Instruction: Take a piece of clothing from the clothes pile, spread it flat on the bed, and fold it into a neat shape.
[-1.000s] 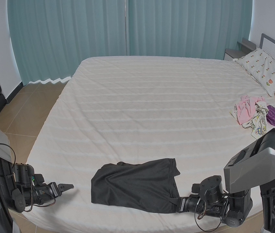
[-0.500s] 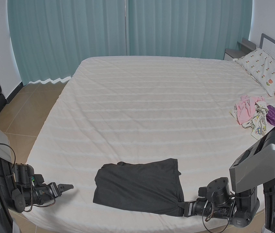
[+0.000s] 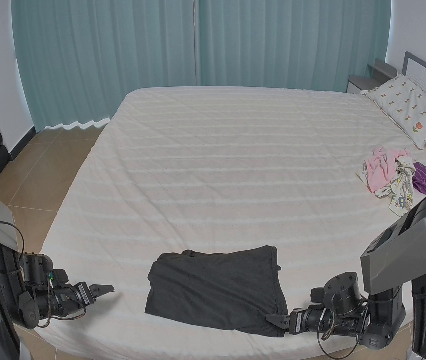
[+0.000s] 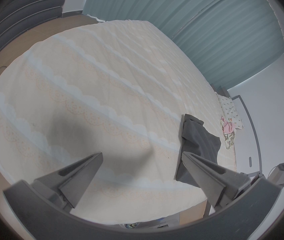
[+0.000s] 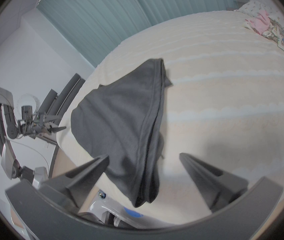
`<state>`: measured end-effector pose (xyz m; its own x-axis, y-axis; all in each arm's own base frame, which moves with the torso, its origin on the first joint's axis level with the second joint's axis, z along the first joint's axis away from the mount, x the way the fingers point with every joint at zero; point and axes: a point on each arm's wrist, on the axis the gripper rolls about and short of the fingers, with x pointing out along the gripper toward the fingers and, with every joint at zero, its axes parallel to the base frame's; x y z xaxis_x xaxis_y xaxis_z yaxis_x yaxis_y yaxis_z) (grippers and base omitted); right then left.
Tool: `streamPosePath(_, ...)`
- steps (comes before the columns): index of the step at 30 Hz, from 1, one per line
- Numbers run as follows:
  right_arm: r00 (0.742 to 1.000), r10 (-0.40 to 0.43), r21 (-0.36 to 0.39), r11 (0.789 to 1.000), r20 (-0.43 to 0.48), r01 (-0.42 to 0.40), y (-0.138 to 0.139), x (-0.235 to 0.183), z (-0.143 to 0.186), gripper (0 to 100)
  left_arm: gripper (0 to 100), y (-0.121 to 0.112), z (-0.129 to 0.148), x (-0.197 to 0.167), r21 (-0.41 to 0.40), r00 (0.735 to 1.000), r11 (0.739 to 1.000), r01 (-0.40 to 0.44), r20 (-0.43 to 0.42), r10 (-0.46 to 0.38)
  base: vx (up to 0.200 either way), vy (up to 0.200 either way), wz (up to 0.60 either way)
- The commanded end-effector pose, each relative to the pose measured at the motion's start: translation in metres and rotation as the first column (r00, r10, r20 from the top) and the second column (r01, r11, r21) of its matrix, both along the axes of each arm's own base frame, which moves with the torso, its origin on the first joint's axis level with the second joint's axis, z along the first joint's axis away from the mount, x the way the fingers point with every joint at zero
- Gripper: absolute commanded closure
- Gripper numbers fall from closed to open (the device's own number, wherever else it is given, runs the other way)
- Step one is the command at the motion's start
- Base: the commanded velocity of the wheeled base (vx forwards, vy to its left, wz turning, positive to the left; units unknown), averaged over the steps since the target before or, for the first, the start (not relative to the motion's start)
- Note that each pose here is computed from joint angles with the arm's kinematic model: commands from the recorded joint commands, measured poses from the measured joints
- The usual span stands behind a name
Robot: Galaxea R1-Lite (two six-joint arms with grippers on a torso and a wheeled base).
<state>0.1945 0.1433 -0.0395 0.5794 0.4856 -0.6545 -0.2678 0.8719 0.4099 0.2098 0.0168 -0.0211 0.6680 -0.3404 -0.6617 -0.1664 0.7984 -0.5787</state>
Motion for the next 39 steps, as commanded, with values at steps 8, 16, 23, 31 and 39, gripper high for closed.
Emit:
streamPosePath(8,0.978,-0.157,0.147,0.98,0.136,0.137,-0.013,0.061,0.018,0,0,0.0,-0.001,0.0,-0.001,1.0,1.0,0.001,-0.002,-0.001,0.0,0.0,0.0)
streamPosePath(16,0.973,-0.202,0.216,0.961,0.109,0.175,0.013,0.11,0.009,0,0,-0.001,-0.003,0.001,-0.006,1.0,1.0,0.005,-0.012,-0.005,0.0,0.0,0.0)
streamPosePath(23,0.97,-0.234,0.239,0.948,0.069,0.212,0.026,0.137,0.01,0,0,-0.002,-0.004,0.0,-0.008,1.0,1.0,0.006,-0.018,-0.006,0.0,0.0,0.0)
streamPosePath(31,0.966,-0.253,0.261,0.938,0.061,0.229,0.036,0.161,0.007,0,0,-0.002,-0.005,0.001,-0.009,1.0,1.0,0.008,-0.023,-0.008,0.0,0.0,0.0)
streamPosePath(39,0.954,-0.296,0.273,0.922,0.04,0.275,0.028,0.166,0.009,100,0,-0.002,-0.007,0.001,-0.009,1.0,1.0,0.009,-0.028,-0.009,0.0,0.0,0.0)
